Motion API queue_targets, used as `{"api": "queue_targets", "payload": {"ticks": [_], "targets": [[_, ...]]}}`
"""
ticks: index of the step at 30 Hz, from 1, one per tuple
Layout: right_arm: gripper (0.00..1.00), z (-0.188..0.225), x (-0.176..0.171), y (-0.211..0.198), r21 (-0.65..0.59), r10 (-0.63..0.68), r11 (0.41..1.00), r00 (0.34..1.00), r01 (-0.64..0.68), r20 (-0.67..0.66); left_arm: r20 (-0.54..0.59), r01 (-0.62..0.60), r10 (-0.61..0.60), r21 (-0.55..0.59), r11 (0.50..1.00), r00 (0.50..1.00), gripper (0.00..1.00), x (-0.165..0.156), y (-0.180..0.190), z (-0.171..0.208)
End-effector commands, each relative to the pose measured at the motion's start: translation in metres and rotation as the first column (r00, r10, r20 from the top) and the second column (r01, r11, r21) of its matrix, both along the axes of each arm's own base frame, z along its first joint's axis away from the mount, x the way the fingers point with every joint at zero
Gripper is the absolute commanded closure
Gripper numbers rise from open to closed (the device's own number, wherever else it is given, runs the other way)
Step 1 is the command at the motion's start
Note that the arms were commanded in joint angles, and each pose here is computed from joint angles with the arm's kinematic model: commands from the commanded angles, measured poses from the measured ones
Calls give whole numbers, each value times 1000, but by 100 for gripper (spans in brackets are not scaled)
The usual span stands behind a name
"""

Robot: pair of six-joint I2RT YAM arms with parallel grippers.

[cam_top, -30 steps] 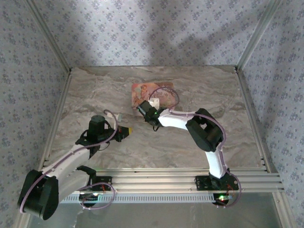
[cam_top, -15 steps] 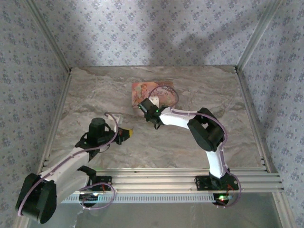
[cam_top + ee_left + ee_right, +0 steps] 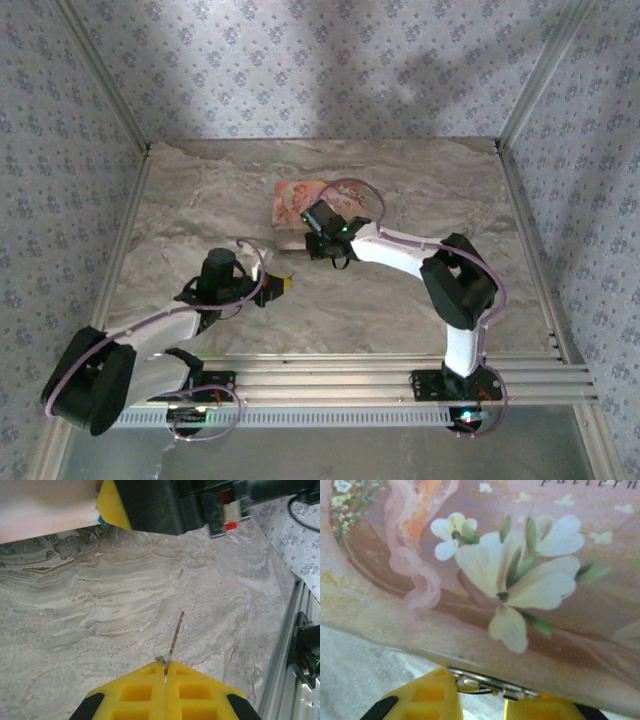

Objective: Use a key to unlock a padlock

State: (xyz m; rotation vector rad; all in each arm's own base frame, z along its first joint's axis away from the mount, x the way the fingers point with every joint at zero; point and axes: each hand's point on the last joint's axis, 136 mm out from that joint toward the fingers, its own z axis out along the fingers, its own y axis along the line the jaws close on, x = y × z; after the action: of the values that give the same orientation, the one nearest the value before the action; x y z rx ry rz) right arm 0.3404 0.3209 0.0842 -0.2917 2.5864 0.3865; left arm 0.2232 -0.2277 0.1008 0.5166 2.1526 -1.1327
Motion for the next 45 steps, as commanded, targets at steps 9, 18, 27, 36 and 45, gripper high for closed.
{"api": "queue_targets", "payload": {"ticks": [9,18,27,36,45], "targets": [[100,43,-21,4,247,58,969,985,-16,-164,116,46,-37,-82,996,993,100,23,-21,23],[100,76,-31,7,344,61,939,981,6,-184,123,79,-64,-121,990,990,100,26,-31,34],[100,95,-40,5,409,58,911,971,44,-234,140,89,-67,-157,983,988,100,33,-37,38],[100,102,-40,3,468,31,878,965,99,-262,146,95,-70,-173,980,987,100,37,-42,42],[100,97,-34,-10,535,-52,818,954,211,-296,136,121,-96,-191,974,986,100,40,-51,44]]}}
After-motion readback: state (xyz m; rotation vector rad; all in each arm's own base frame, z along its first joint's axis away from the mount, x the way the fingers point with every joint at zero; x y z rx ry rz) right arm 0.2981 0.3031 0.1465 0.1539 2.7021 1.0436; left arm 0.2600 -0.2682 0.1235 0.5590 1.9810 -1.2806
